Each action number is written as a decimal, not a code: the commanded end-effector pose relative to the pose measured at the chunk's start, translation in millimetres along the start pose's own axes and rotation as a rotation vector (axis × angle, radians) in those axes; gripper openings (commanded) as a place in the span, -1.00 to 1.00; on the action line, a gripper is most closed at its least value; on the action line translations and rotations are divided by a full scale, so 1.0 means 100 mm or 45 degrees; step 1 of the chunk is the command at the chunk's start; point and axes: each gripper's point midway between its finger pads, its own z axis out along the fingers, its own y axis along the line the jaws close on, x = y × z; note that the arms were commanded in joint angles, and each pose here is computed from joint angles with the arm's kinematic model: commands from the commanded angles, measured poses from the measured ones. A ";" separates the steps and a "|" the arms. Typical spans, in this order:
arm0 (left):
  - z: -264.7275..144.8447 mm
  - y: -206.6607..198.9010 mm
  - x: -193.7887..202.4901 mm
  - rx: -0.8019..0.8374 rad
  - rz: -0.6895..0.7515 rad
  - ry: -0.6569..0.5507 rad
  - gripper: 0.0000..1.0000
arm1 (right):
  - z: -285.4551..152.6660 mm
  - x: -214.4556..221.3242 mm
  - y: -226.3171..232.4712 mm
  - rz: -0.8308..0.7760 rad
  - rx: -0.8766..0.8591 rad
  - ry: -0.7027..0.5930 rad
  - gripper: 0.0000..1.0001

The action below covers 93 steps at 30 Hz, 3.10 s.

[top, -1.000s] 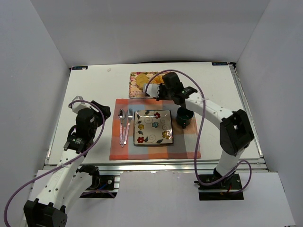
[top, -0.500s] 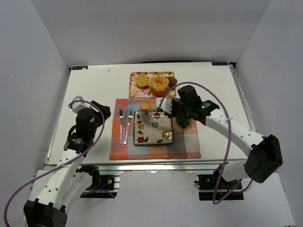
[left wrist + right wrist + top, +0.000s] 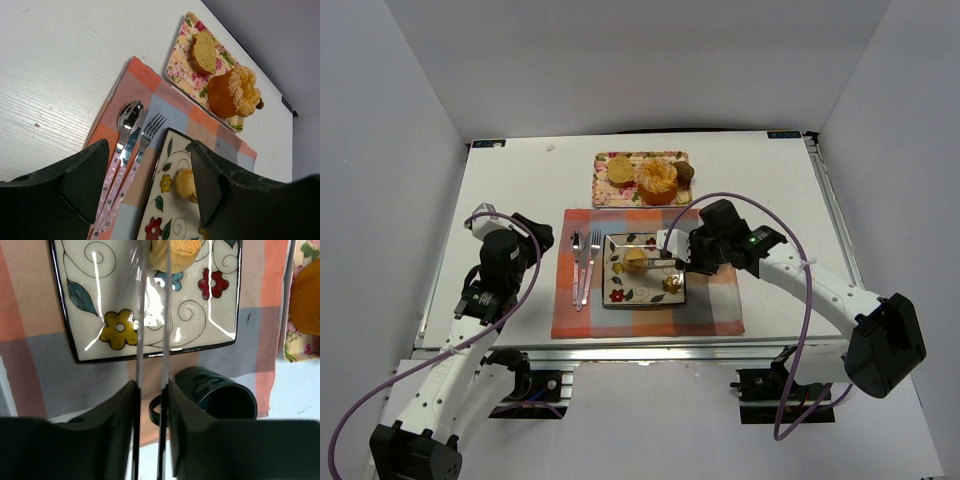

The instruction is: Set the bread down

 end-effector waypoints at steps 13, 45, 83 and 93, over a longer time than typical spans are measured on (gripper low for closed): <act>-0.03 -0.02 -0.04 0.023 -0.022 -0.024 0.51 | -0.23 -0.26 0.02 -0.041 0.014 -0.126 -0.03; -0.02 -0.03 -0.02 0.033 -0.014 -0.014 0.51 | -1.13 2.17 -1.51 1.659 0.967 -0.024 -1.00; 0.05 -0.08 -0.02 0.027 -0.003 0.004 0.51 | -1.12 2.58 -1.36 1.604 1.012 0.178 0.79; 0.09 -0.12 -0.03 0.040 0.011 0.009 0.51 | -1.58 1.74 -2.14 1.401 1.108 -0.036 0.79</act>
